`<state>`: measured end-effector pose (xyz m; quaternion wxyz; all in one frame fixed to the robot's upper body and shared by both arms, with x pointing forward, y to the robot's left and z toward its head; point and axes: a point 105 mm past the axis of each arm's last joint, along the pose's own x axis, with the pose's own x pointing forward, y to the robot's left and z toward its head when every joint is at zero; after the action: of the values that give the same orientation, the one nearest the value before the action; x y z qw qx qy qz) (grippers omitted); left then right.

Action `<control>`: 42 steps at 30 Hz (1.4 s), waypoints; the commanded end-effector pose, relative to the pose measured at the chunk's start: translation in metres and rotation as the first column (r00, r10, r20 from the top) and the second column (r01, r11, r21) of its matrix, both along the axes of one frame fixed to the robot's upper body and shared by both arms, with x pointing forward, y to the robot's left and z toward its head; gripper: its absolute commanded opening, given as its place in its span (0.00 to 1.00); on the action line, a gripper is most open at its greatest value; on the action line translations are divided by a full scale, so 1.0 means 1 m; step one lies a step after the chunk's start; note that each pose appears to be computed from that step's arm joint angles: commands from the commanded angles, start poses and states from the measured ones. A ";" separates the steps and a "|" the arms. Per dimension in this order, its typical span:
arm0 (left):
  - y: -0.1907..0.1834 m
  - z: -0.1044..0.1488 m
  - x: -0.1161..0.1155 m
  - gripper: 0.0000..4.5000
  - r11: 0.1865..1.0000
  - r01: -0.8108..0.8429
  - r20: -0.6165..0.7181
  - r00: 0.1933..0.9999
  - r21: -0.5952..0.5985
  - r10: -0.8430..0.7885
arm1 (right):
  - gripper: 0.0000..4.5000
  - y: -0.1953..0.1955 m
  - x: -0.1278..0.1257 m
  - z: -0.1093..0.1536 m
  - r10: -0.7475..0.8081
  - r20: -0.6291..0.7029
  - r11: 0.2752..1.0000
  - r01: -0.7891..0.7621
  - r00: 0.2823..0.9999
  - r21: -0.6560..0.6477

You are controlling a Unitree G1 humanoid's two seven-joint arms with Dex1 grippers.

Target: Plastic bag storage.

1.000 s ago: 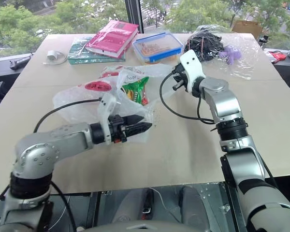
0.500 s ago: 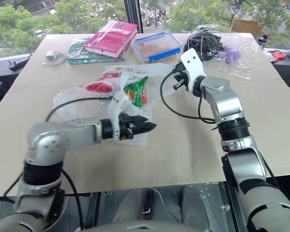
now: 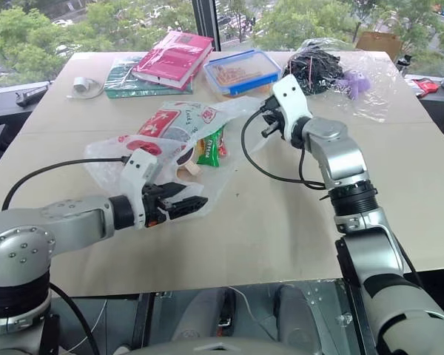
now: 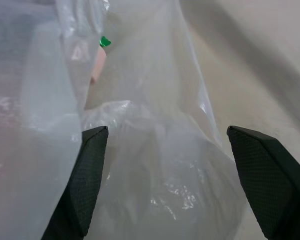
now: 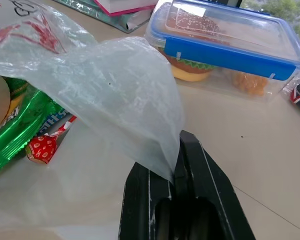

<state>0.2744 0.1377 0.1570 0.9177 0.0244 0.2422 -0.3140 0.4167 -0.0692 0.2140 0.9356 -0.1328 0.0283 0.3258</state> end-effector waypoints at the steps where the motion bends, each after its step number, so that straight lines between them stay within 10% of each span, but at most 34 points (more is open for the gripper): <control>1: -0.010 0.013 -0.006 0.88 0.997 0.076 0.051 0.996 -0.028 -0.074 | 0.00 0.006 -0.007 0.014 0.017 0.055 1.000 -0.017 0.998 0.007; 11: -0.021 0.075 -0.033 0.88 0.788 0.323 0.156 0.946 -0.525 -0.284 | 0.00 0.009 -0.009 0.010 0.025 0.048 1.000 -0.026 0.999 0.009; 18: 0.022 0.036 -0.030 0.88 0.970 0.136 0.020 0.991 -0.201 -0.134 | 0.00 0.010 -0.007 0.007 0.026 0.045 1.000 -0.027 0.999 0.016; 42: 0.023 -0.029 -0.014 0.88 0.984 0.133 -0.189 0.976 0.116 -0.110 | 0.00 0.035 -0.023 0.007 0.077 0.046 0.996 -0.078 0.996 0.035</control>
<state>0.2577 0.1625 0.1228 0.8651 0.0566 0.3536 -0.3512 0.3989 -0.0379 0.2032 0.9270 -0.1181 0.0284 0.3548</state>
